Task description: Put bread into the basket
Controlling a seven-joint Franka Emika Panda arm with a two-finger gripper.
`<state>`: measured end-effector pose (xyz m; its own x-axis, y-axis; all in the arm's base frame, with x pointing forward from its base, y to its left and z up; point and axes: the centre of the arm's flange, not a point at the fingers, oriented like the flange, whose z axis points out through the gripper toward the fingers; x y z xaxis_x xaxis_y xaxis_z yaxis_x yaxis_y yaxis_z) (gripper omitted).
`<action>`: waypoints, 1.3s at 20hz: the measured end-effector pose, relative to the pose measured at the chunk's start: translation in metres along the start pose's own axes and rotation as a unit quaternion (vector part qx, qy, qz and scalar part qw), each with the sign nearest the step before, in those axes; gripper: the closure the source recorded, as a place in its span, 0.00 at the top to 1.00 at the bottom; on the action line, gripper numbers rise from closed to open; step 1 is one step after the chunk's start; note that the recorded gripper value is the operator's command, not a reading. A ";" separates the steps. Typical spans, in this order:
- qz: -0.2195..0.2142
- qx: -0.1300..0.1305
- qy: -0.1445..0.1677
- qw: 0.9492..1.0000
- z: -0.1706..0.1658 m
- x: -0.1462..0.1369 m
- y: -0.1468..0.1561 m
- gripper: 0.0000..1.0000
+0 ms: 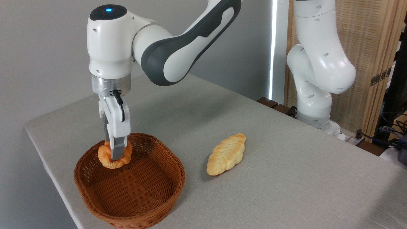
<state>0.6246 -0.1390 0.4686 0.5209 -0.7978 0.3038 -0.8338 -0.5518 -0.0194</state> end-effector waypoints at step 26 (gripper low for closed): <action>-0.136 -0.029 -0.125 0.982 -0.176 -0.103 0.024 1.00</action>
<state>0.5191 -0.0270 0.6042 0.7490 -0.6609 0.0464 -0.6622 -0.7444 0.0859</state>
